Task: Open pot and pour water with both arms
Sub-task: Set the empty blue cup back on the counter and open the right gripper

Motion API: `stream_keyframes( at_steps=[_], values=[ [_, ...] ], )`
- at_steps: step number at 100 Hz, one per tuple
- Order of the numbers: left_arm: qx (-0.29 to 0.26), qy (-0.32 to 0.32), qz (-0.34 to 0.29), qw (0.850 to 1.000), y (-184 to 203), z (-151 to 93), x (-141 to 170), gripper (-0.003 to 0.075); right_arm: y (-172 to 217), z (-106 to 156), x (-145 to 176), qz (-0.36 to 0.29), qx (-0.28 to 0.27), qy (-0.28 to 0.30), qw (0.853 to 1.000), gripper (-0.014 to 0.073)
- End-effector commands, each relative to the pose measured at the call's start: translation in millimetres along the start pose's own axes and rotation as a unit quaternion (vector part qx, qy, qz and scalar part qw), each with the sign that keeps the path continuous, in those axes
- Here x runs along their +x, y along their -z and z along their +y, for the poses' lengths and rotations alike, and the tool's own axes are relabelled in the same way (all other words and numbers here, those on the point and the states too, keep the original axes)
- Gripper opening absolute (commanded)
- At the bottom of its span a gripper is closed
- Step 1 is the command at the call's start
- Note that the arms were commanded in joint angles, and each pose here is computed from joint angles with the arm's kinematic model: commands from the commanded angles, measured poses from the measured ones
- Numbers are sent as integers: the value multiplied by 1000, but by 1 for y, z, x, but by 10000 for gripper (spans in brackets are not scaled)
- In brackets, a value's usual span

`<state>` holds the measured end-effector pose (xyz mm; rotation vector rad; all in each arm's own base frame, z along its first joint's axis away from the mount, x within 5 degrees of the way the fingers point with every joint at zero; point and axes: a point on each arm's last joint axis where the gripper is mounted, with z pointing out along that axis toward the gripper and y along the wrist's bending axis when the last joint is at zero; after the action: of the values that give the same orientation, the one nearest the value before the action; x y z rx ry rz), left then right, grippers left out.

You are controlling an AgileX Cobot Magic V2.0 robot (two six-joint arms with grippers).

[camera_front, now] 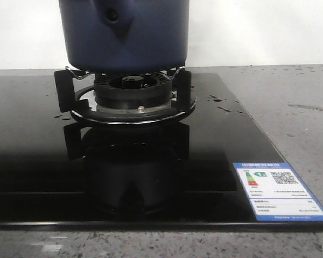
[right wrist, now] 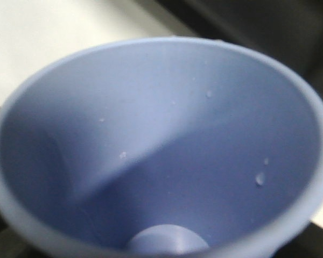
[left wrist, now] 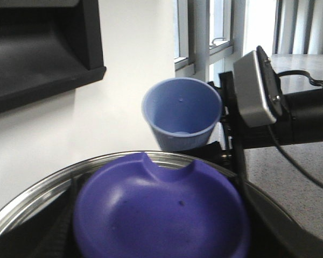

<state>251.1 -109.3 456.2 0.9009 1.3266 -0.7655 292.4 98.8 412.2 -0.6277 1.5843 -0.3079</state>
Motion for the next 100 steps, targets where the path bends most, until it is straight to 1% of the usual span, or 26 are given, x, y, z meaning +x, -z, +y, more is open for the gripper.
stream_keyframes(
  at_steps=[1,8,17,20,26,33,45,55,60,71,84,91,98,99,100],
  values=[
    [-1,9,-55,998,0,-6,-21,314,26,-17,6,-26,13,-55,998,235],
    [2,11,-51,999,-4,-4,-18,314,36,-18,30,-24,4,-96,995,235],
    [10,20,-45,999,-12,-2,-11,314,48,-16,65,-10,-5,-132,991,235],
    [14,24,-43,999,-15,-2,-9,314,53,-15,73,-13,-10,-138,990,235],
    [19,27,-40,999,-19,-2,-6,314,60,-9,98,1,-21,-148,989,235],
    [23,26,-38,999,-22,-2,-3,314,64,-4,119,10,-29,-164,986,235],
    [28,28,-36,999,-25,-3,-1,314,69,13,148,2,-74,-198,977,234],
    [28,28,-36,999,-25,-3,-1,314,68,21,165,-6,-99,-234,967,234],
    [28,28,-36,999,-25,-3,-1,314,66,25,175,1,-108,-247,963,234],
    [32,28,-36,998,-25,-3,-1,314,58,30,189,32,-116,-260,958,235],
    [43,27,-37,998,-25,-5,-2,314,55,32,193,38,-122,-264,956,248],
    [47,27,-37,998,-25,-6,-2,314,56,33,191,31,-125,-264,956,288],
    [47,27,-37,998,-25,-6,-2,314,56,33,191,30,-125,-264,956,372],
    [47,27,-37,998,-25,-6,-2,314,56,33,191,30,-125,-264,956,407],
    [47,27,-37,998,-25,-6,-2,314,56,33,191,30,-125,-264,956,407]
  ],
)
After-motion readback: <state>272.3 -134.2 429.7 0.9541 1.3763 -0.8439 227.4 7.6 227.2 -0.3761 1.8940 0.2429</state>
